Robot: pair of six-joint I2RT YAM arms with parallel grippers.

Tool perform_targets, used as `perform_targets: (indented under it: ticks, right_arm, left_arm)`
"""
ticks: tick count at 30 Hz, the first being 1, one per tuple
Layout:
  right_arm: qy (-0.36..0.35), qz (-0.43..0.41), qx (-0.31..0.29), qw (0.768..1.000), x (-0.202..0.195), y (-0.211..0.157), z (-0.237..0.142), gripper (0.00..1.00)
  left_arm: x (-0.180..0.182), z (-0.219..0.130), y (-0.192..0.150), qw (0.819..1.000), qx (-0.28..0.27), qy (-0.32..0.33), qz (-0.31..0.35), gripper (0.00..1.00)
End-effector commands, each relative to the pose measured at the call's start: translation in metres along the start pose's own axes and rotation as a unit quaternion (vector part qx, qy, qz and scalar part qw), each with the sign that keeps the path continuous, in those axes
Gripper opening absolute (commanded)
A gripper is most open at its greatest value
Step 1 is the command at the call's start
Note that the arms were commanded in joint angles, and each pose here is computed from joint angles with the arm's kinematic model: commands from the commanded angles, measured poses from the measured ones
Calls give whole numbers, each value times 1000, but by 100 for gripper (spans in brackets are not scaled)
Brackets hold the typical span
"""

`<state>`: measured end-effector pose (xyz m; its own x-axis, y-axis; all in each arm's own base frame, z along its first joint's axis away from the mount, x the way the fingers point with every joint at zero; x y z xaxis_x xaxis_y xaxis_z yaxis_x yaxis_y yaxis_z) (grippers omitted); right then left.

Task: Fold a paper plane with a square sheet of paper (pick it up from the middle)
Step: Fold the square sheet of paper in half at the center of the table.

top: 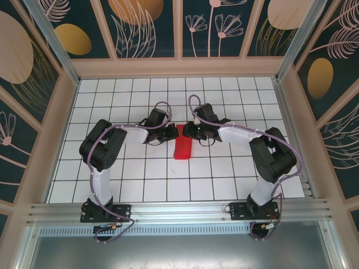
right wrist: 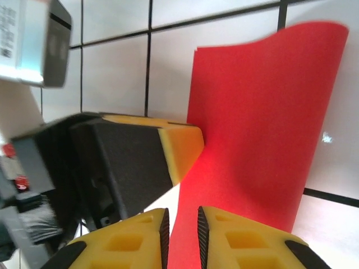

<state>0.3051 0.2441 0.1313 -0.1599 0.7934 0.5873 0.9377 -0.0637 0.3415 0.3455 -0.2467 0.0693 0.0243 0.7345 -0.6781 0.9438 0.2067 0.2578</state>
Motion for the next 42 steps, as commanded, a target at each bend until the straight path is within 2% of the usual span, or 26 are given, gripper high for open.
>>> perform_targets:
  ticks: [1, 20, 26, 34, 42]
  right_arm:
    - [14, 20, 25, 999, -12, -12, 10, 23]
    - [31, 55, 59, 996, -45, -40, 19, 23]
    - [9, 57, 60, 997, -51, -43, 20, 23]
    - [51, 36, 51, 997, -32, -39, 0, 24]
    - [42, 55, 81, 994, -38, -70, 1, 23]
  left_arm:
    - [43, 14, -19, 994, 24, 107, -19, 0]
    - [49, 16, -22, 992, 26, 119, -20, 0]
    - [50, 16, -22, 992, 27, 119, -19, 0]
    - [50, 16, -22, 992, 26, 120, -21, 0]
    - [51, 16, -22, 992, 24, 121, -23, 0]
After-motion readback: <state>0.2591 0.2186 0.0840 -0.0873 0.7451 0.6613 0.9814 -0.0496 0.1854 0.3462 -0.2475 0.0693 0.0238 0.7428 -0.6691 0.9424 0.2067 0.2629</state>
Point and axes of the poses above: each hand's point on the last joint's axis, 136 mm out from that joint toward the fingers, its own z axis out along the fingers, its own x axis along the line the jaws close on, y = z × x, the point moved 8 cm from there along -z, back along the fingers, and after that the axes turned 2 degrees about -z, right-handed, at the moved point
